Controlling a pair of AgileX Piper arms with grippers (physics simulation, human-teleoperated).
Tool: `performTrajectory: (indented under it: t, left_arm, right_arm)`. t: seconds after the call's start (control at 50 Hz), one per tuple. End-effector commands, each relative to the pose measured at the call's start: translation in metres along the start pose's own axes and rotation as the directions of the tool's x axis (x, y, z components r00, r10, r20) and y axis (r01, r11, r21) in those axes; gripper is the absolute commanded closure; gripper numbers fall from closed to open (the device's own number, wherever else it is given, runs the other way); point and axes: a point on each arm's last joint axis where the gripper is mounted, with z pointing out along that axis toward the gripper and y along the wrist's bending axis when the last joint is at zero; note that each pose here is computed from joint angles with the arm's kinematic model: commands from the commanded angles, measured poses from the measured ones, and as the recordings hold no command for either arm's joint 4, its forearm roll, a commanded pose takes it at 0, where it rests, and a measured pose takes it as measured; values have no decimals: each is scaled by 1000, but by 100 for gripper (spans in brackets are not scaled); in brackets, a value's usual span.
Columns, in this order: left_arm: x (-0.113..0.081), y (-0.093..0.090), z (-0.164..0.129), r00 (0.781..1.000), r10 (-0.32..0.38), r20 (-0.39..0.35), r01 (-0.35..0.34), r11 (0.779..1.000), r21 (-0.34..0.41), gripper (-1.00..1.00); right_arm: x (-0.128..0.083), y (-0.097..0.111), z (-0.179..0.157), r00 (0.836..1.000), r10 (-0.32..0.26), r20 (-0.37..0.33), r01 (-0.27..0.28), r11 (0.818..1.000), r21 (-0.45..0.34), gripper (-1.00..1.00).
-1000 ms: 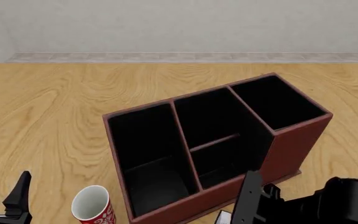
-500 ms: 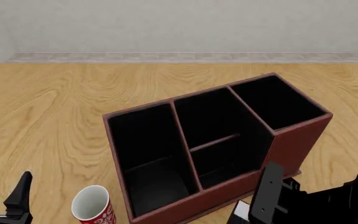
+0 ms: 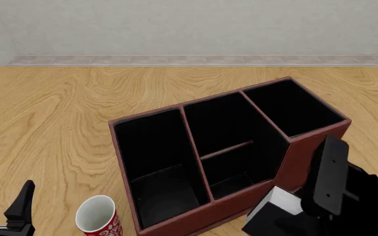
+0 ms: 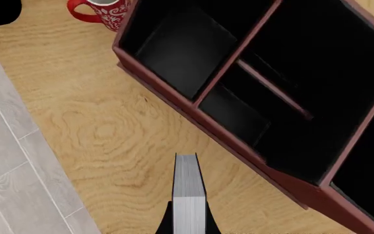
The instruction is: Pick up the book and place it in the right compartment of the caddy.
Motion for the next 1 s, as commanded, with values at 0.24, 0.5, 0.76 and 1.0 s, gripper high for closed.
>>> performTrajectory:
  t: [0.24,0.5,0.76,1.0]
  left_arm:
    - [-4,0,-1,1000,-2,23,2,1000,10,-100]
    - [-6,0,-1,1000,-1,30,0,1000,13,-100]
    - [-7,0,-1,999,3,32,-3,1000,11,-100]
    - [-6,0,-1,1000,3,30,-4,1000,5,-100]
  right_arm:
    - [-33,-6,-59,990,-66,127,62,998,32,100]
    - [-41,-14,-72,976,-148,157,135,987,86,100]
    - [-57,-26,-87,961,-204,184,176,971,159,100]
    - [-72,-34,-101,950,-226,216,183,962,203,100]
